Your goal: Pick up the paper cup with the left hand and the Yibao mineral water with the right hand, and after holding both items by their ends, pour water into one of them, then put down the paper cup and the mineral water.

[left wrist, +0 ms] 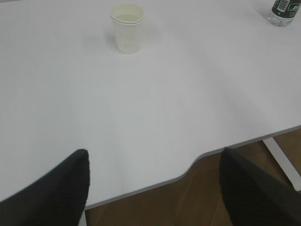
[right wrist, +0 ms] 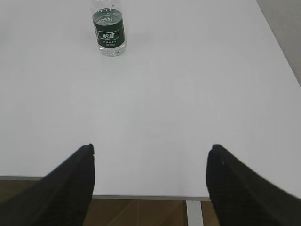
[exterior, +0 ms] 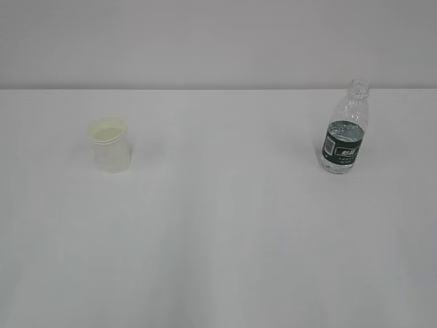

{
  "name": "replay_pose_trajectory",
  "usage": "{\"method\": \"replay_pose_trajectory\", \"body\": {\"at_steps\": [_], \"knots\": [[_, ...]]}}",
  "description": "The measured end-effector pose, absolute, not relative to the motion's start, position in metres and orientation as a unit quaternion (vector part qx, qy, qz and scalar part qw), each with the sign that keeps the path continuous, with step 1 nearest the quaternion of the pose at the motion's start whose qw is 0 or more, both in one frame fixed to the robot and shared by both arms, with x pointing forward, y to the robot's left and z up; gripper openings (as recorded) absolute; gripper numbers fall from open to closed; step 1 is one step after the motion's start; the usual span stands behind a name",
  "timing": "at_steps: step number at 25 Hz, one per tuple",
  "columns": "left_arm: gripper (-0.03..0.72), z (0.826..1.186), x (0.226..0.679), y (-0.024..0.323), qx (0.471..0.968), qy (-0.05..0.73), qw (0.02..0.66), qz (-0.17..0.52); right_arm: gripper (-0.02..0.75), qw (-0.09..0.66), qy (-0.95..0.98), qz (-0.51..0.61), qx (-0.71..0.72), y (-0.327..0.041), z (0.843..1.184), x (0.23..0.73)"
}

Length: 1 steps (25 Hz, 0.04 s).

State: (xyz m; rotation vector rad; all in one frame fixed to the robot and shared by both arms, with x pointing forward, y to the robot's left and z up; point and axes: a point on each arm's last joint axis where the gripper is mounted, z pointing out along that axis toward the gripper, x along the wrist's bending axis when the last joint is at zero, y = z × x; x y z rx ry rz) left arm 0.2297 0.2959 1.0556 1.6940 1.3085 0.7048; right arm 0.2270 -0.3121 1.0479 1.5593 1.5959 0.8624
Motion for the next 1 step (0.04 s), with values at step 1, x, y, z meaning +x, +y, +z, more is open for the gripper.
{"method": "replay_pose_trajectory", "body": {"at_steps": [1], "knots": [[0.615, 1.0556, 0.2297, 0.2959, 0.679, 0.524, 0.43, 0.282, 0.557, 0.366, 0.621, 0.336, 0.607, -0.3121, 1.0479, 0.227]]}}
